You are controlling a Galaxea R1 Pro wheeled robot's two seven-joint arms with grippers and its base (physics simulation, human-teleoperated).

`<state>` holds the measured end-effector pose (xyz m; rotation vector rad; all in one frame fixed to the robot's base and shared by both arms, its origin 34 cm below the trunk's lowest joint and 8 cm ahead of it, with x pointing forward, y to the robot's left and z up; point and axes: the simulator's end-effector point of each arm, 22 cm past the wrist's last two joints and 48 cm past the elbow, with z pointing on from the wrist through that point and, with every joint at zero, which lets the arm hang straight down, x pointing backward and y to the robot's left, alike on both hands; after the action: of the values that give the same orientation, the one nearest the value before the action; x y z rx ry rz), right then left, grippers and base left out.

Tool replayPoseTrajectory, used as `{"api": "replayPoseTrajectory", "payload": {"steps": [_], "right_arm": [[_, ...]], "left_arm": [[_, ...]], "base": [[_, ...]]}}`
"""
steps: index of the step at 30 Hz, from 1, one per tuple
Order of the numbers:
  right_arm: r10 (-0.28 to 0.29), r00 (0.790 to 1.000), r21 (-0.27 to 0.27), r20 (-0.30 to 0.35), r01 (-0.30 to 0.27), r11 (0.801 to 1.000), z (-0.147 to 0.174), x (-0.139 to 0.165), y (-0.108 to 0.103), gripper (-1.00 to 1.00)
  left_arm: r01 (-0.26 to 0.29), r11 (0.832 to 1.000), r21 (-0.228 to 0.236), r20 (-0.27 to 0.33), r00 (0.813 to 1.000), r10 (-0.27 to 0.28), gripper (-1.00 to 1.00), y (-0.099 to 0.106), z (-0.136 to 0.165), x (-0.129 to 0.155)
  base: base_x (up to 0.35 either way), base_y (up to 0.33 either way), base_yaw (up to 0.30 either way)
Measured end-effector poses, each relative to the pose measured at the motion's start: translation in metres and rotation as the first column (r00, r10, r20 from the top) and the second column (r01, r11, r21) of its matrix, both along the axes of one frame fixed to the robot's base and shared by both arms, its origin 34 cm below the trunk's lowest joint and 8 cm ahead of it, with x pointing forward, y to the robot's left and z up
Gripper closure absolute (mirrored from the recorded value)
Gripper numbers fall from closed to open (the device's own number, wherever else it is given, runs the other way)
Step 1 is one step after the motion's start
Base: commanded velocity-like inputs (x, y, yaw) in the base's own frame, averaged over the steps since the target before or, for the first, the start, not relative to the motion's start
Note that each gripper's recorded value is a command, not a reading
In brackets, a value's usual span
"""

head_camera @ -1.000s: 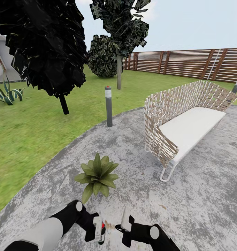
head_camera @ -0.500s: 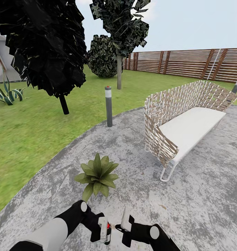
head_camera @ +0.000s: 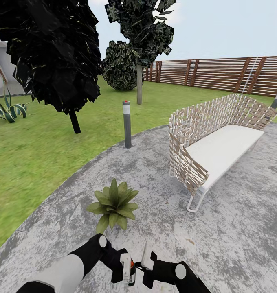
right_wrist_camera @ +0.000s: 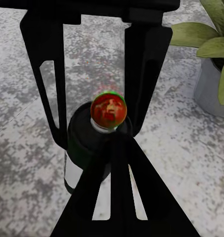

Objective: Pick up the pesticide atomizer in the garden and spray insectifuge to fully cover both potted plants in the garden.

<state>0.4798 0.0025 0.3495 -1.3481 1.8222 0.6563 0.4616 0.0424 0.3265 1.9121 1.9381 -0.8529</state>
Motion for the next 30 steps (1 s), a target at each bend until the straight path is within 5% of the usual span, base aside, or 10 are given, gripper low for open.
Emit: {"api": "replayPoseTrajectory", "payload": {"steps": [12,22,23,28,30], "right_arm": [[0.000,1.000,0.000,0.000,0.000,1.000,0.000,0.000,0.000,1.00],[0.001,1.000,-0.002,-0.001,-0.001,1.000,-0.001,-0.001,0.000,1.00],[0.002,1.000,-0.003,-0.002,-0.002,1.000,-0.001,-0.001,-0.001,-1.00],[-0.001,1.000,-0.007,-0.003,0.001,1.000,-0.003,-0.001,-0.002,-1.00],[-0.009,1.000,-0.011,-0.005,0.009,1.000,-0.004,0.000,-0.005,-1.00]], "left_arm": [[-0.006,1.000,0.021,-0.002,1.000,0.006,1.00,0.013,-0.004,0.000],[-0.074,0.979,0.187,-0.020,0.997,0.079,1.00,0.141,-0.032,-0.004],[-0.082,0.976,0.204,-0.029,0.996,0.090,1.00,0.154,-0.036,-0.010],[-0.117,0.961,0.252,-0.033,0.991,0.130,1.00,0.206,-0.042,-0.021],[-0.184,0.953,0.242,0.008,0.982,0.187,1.00,0.215,-0.042,-0.008]], "base": [[0.000,0.000,0.000],[0.000,0.000,0.000],[0.000,0.000,0.000],[0.000,0.000,0.000],[0.000,0.000,0.000]]}}
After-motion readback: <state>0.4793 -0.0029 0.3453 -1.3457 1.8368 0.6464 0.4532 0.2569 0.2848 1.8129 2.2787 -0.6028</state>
